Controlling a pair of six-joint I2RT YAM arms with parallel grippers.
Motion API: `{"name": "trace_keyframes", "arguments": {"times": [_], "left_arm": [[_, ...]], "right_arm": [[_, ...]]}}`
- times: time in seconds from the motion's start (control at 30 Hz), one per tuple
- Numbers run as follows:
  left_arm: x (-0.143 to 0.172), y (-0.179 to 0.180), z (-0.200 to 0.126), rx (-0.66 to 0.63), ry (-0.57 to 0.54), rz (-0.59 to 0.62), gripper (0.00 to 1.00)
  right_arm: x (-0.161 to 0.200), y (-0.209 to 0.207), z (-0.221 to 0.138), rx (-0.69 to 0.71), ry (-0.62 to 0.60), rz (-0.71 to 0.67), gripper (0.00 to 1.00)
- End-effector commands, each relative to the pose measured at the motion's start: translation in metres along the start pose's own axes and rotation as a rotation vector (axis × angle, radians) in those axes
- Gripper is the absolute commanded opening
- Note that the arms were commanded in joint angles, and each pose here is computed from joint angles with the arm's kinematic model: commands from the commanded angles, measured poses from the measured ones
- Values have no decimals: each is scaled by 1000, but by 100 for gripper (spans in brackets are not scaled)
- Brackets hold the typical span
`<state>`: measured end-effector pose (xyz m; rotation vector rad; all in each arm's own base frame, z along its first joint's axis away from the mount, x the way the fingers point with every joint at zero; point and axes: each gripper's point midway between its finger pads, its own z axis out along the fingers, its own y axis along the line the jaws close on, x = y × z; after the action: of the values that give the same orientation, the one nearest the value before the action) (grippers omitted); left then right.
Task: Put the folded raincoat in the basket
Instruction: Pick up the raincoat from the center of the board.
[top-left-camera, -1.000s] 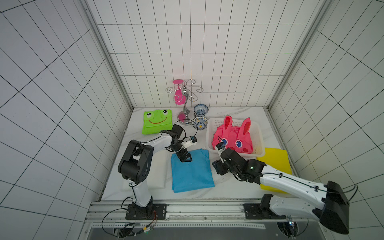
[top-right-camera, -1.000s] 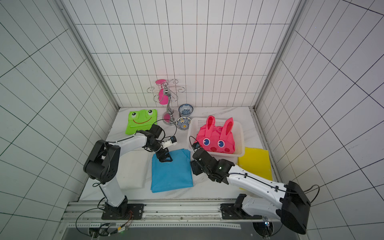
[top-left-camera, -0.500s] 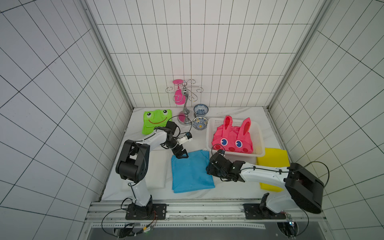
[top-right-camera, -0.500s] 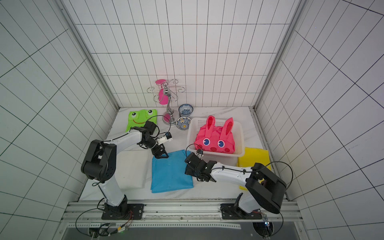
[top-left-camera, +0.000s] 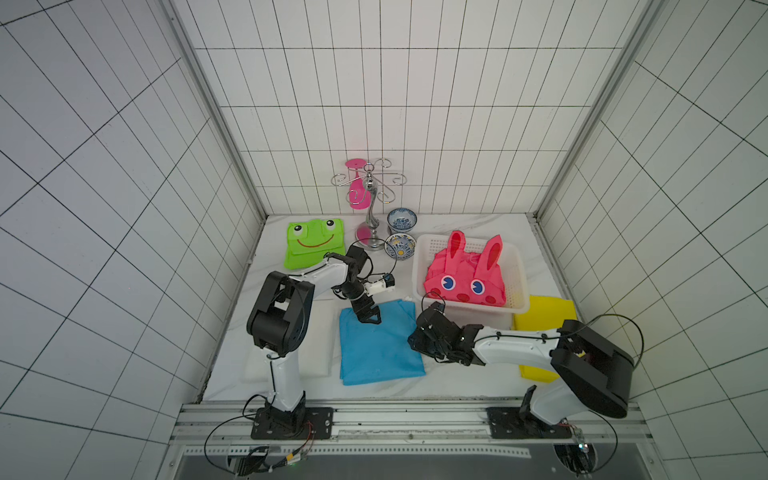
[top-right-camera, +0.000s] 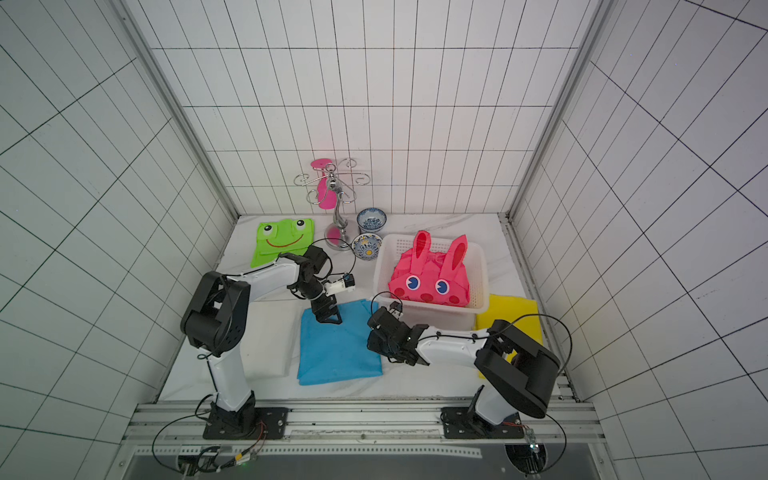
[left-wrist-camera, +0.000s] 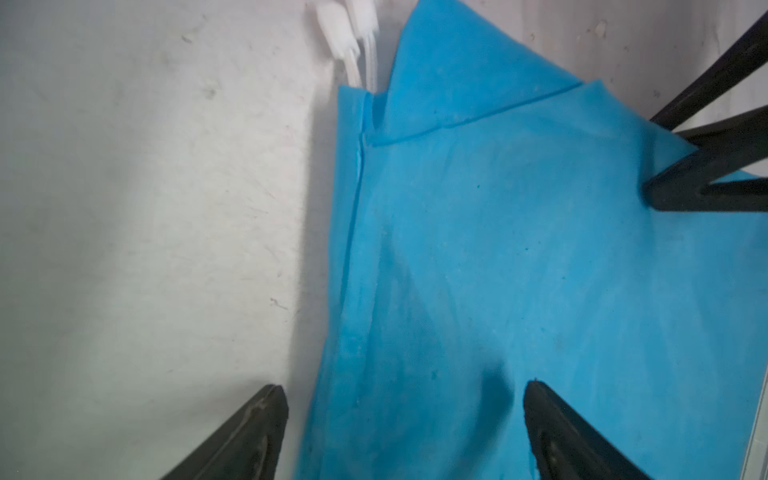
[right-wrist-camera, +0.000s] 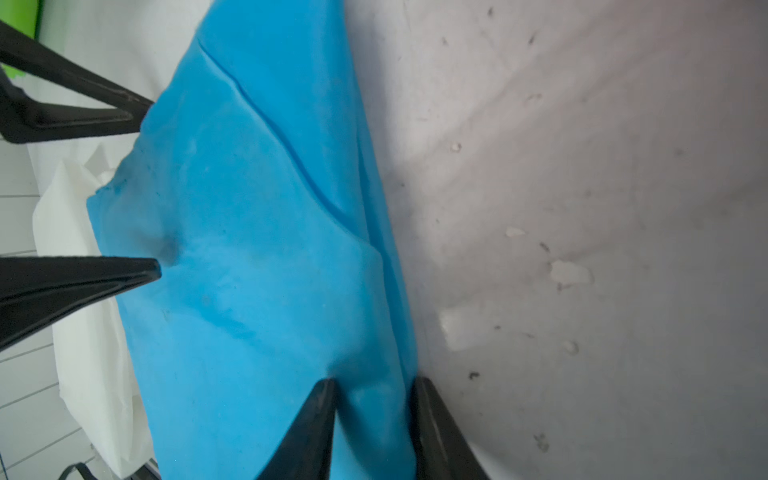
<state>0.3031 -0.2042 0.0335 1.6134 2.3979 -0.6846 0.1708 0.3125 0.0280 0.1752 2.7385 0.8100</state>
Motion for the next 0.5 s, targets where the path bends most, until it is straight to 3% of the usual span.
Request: {"name": "trace_keyframes", "arguments": {"times": [0.0,0.3,0.4,0.47], "left_arm": [[0,-1,-3,8,14,22,92],[19,-29,15,96,118,65,85],[30,-31,21,110,154,78,68],[31,-25,25,93,164,74,46]], "right_arm": [[15,-8,3,9,62,-31,31],[16,-14,2,15,66,-41,31],[13,-16,2,24,57,-46,31],[11,-17,2,29,50,-50,31]]}}
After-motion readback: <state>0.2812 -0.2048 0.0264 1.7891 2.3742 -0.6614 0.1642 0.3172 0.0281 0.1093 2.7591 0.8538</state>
